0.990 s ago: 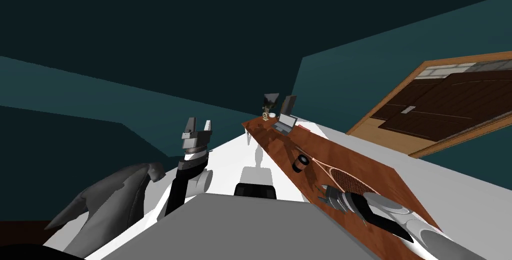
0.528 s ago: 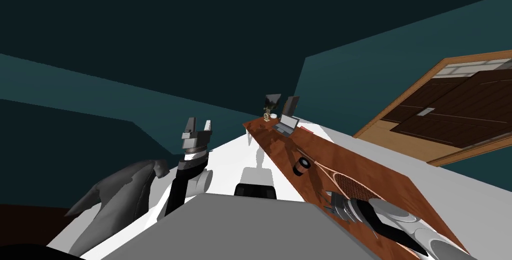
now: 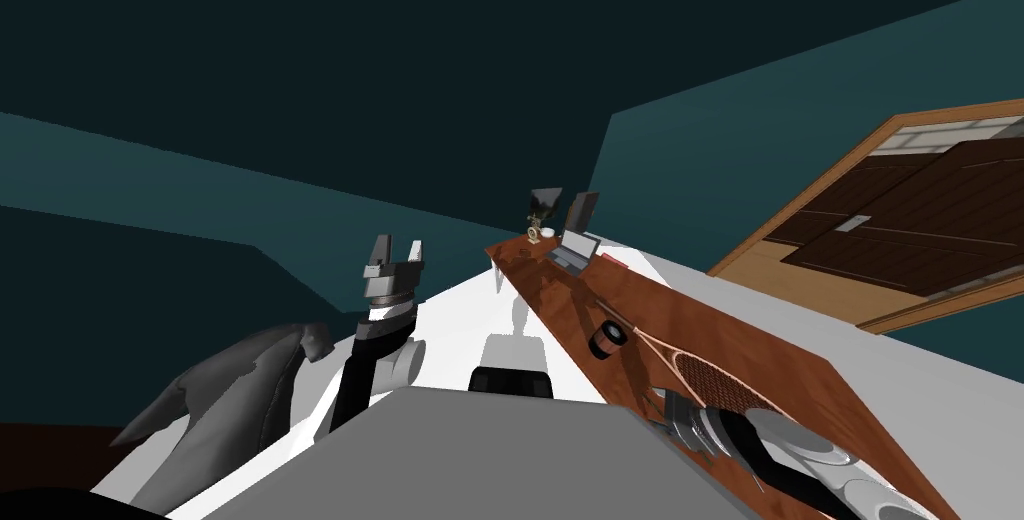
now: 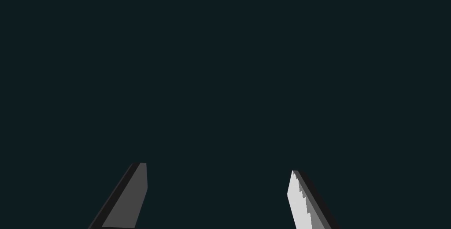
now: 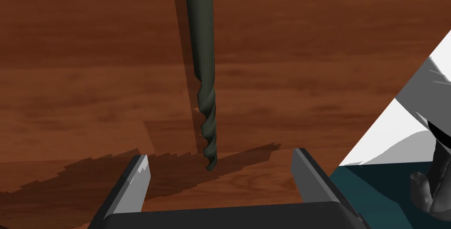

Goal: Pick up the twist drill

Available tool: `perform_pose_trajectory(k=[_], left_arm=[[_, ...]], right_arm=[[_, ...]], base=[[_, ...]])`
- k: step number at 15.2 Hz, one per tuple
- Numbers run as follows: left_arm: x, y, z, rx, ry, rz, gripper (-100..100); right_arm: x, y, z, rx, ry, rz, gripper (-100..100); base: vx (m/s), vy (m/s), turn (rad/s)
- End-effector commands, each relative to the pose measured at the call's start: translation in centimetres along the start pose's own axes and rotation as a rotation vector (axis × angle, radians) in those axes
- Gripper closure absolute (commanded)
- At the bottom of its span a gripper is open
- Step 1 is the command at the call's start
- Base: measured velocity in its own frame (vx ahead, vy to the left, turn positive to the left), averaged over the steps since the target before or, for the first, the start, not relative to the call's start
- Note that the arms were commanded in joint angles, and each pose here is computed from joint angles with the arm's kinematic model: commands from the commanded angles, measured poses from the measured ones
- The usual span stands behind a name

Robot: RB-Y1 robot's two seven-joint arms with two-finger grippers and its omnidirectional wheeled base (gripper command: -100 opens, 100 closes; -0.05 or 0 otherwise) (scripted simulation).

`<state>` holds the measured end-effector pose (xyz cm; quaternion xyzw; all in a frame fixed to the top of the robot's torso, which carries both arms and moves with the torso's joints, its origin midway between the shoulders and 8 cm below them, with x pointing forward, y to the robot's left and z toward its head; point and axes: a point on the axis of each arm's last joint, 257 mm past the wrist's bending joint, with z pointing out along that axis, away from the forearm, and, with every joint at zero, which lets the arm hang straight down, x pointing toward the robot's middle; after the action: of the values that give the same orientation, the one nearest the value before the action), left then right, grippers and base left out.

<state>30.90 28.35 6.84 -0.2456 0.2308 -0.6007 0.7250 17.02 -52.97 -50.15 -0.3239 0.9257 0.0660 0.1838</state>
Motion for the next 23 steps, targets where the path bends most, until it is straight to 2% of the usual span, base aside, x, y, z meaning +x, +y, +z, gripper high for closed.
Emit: perform_pose_trajectory(k=[1,3,4,6,7,9,10,12,13,15,16,18,19,20,23], left_arm=[[0.0,0.0,0.0,0.0,0.0,0.0,0],[0.0,0.0,0.0,0.0,0.0,0.0,0],[0.0,0.0,0.0,0.0,0.0,0.0,0],[0.0,0.0,0.0,0.0,0.0,0.0,0],[0.0,0.0,0.0,0.0,0.0,0.0,0],[0.0,0.0,0.0,0.0,0.0,0.0,0],[0.0,0.0,0.0,0.0,0.0,0.0,0],[0.0,0.0,0.0,0.0,0.0,0.0,0],[0.0,0.0,0.0,0.0,0.0,0.0,0],[0.0,0.0,0.0,0.0,0.0,0.0,0],[0.0,0.0,0.0,0.0,0.0,0.0,0],[0.0,0.0,0.0,0.0,0.0,0.0,0],[0.0,0.0,0.0,0.0,0.0,0.0,0],[0.0,0.0,0.0,0.0,0.0,0.0,0],[0.0,0.0,0.0,0.0,0.0,0.0,0]], right_arm=[[1.0,1.4,0.2,-0.018,0.007,-0.001,-100],[0.4,0.2,-0.1,0.008,-0.007,-0.002,-100],[1.7,2.0,0.2,-0.018,0.008,-0.003,-100],[1.1,0.7,-0.2,0.009,-0.005,-0.003,-100],[2.4,2.5,0.1,-0.017,0.01,-0.002,-100],[1.9,1.2,-0.4,0.011,-0.002,-0.002,-100],[3.3,2.9,-0.2,-0.013,0.014,0.0,-100],[2.8,1.7,-0.6,0.015,0.004,0.0,-100],[4.3,3.4,-0.4,-0.01,0.021,0.002,-100],[3.9,2.1,-0.9,0.019,0.012,0.003,-100],[5.3,3.8,-0.8,-0.004,0.03,0.008,-100],[5.0,2.6,-1.3,0.025,0.022,0.009,-100],[4.9,3.1,-0.9,0.014,0.025,0.007,-100],[5.0,3.0,-1.0,0.016,0.024,0.007,100],[4.8,2.9,-1.0,0.017,0.021,0.007,100]], base=[[0.049,0.007,-0.003],[0.052,0.004,-0.009],[0.054,0.007,-0.003],[0.047,0.01,-0.01],[0.05,0.006,-0.001],[0.051,0.002,-0.011],[0.057,0.002,-0.003],[0.054,0.005,-0.008],[0.056,0.007,-0.001],[0.048,0.005,-0.011],[0.054,0.002,-0.003],[0.052,0.003,-0.008],[0.018,0.001,-0.002],[0.008,0.0,0.0],[0.002,-0.002,-0.008]])
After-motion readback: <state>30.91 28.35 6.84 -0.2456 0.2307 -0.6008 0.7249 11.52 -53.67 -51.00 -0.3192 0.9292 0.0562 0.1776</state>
